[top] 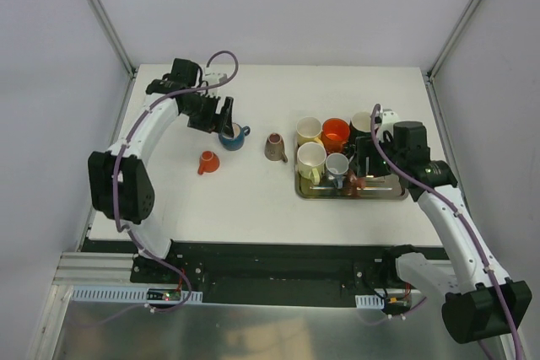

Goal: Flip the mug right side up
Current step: Place the cup on the tray.

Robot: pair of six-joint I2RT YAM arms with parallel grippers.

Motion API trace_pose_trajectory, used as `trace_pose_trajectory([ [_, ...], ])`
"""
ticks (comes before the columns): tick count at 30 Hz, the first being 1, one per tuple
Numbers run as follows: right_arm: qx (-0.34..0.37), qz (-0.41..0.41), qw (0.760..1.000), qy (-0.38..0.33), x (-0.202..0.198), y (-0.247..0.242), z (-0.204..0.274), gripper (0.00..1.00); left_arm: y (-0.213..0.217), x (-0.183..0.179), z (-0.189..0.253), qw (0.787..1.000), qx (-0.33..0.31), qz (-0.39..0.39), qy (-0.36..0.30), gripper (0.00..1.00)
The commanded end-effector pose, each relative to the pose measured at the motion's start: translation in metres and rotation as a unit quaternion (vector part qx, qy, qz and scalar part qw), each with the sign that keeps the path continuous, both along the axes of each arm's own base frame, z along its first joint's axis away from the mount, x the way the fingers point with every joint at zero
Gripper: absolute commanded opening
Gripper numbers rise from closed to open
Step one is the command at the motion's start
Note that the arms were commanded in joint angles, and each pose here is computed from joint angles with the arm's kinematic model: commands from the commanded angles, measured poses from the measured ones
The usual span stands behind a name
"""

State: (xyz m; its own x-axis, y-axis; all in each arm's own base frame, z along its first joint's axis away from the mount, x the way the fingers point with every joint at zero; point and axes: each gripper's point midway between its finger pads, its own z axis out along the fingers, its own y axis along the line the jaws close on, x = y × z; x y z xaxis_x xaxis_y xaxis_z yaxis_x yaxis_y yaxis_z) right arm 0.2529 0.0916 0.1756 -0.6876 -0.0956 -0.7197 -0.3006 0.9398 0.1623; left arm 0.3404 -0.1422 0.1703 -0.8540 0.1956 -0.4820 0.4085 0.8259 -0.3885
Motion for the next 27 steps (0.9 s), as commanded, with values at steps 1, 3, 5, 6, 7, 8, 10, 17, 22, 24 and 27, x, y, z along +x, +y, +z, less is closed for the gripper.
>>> trace_pose_trajectory([
  [1, 0.013, 0.01, 1.0, -0.027, 0.006, 0.005, 0.026, 0.71, -0.032, 0.042, 0.017, 0.999, -0.012, -0.016, -0.043, 0.83],
  [3, 0.01, 0.013, 0.999, -0.03, 0.006, 0.004, 0.029, 0.72, -0.055, 0.053, 0.018, 0.998, -0.019, -0.04, -0.049, 0.83],
  [5, 0.008, 0.02, 0.999, -0.026, 0.002, 0.005, 0.031, 0.75, -0.076, 0.058, 0.012, 0.997, -0.03, -0.064, -0.041, 0.83],
  [6, 0.007, 0.025, 0.999, -0.024, 0.0, 0.005, 0.034, 0.76, -0.09, 0.059, 0.009, 0.996, -0.04, -0.078, -0.036, 0.81],
  [7, 0.004, 0.026, 1.0, -0.016, -0.004, 0.004, 0.033, 0.77, -0.1, 0.061, 0.006, 0.995, -0.05, -0.086, -0.03, 0.76],
  [8, 0.002, 0.029, 0.999, -0.017, -0.004, 0.004, 0.035, 0.77, -0.11, 0.063, 0.001, 0.994, -0.058, -0.094, -0.021, 0.74],
  [10, -0.002, 0.03, 0.999, -0.012, -0.008, 0.002, 0.037, 0.77, -0.122, 0.067, -0.008, 0.993, -0.063, -0.099, -0.009, 0.7],
  [17, -0.007, 0.025, 1.0, -0.002, -0.015, -0.003, 0.033, 0.77, -0.141, 0.078, -0.042, 0.992, -0.062, -0.109, 0.017, 0.58],
  [22, -0.004, 0.013, 1.0, 0.005, -0.014, -0.006, 0.027, 0.77, -0.143, 0.064, -0.056, 0.99, -0.062, -0.118, 0.042, 0.56],
  [24, -0.001, 0.011, 1.0, 0.008, -0.013, -0.006, 0.024, 0.77, -0.141, 0.059, -0.058, 0.99, -0.061, -0.118, 0.049, 0.56],
  [27, 0.006, 0.016, 1.0, 0.009, -0.012, -0.003, 0.022, 0.77, -0.135, 0.052, -0.062, 0.99, -0.051, -0.116, 0.053, 0.55],
])
